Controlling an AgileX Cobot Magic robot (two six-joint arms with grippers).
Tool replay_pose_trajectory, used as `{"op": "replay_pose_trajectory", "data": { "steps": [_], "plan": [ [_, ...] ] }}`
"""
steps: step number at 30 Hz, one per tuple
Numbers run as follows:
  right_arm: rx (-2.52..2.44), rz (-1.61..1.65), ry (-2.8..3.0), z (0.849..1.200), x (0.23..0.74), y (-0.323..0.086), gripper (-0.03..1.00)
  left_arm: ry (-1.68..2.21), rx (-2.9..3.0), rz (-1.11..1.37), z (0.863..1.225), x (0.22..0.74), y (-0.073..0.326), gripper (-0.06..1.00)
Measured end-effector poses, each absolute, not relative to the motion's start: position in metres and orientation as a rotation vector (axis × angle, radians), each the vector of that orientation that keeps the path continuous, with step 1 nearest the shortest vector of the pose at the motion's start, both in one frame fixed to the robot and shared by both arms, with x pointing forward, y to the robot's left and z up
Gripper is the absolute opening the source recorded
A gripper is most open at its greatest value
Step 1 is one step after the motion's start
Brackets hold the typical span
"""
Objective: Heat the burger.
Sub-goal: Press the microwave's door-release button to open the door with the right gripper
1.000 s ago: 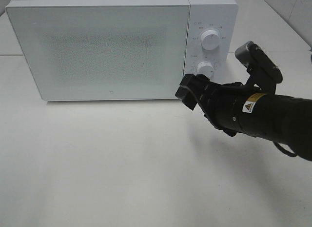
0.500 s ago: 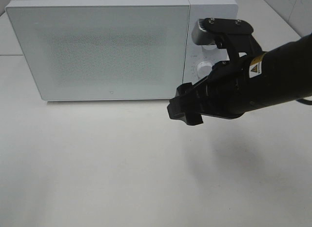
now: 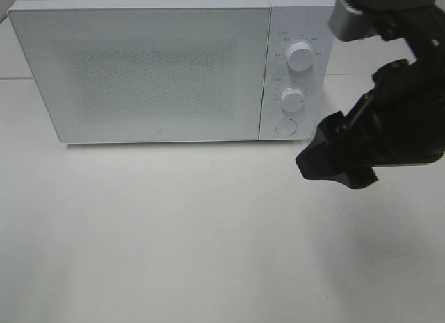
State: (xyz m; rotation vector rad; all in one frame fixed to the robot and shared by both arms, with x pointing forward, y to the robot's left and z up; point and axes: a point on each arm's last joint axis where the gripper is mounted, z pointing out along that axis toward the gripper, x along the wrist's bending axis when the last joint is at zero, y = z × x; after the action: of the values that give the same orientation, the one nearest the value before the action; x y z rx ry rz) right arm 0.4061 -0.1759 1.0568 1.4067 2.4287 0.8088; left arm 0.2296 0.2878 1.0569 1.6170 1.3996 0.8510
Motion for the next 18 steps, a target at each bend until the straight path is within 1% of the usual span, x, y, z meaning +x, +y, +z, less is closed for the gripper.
{"op": "replay_pose_trajectory", "data": {
  "steps": [2, 5, 7, 10, 12, 13, 18],
  "plan": [
    [1.403, 0.815, 2.429, 1.068, 0.392, -0.186, 0.75, 1.400, 1.617, 0.851, 1.057, 0.230, 0.288, 0.99],
    [1.399, 0.816, 2.428, 1.071, 0.387, -0.189, 0.75, 1.400, 1.617, 0.851, 1.057, 0.230, 0.288, 0.99],
    [1.381, 0.807, 2.422, 1.083, 0.369, -0.204, 0.75, 1.400, 1.617, 0.851, 1.057, 0.230, 0.288, 0.99],
    [1.376, 0.807, 2.420, 1.085, 0.364, -0.207, 0.75, 1.400, 1.617, 0.851, 1.057, 0.230, 0.288, 0.99],
    [1.357, 0.840, 2.394, 1.093, 0.346, -0.221, 0.75, 1.400, 1.617, 0.851, 1.057, 0.230, 0.288, 0.99],
    [1.357, 0.840, 2.394, 1.093, 0.346, -0.221, 0.75, 1.400, 1.617, 0.851, 1.057, 0.230, 0.288, 0.99],
    [1.306, 0.928, 2.304, 1.094, 0.314, -0.248, 0.75, 1.400, 1.617, 0.851, 1.057, 0.230, 0.288, 0.99]
  ]
}}
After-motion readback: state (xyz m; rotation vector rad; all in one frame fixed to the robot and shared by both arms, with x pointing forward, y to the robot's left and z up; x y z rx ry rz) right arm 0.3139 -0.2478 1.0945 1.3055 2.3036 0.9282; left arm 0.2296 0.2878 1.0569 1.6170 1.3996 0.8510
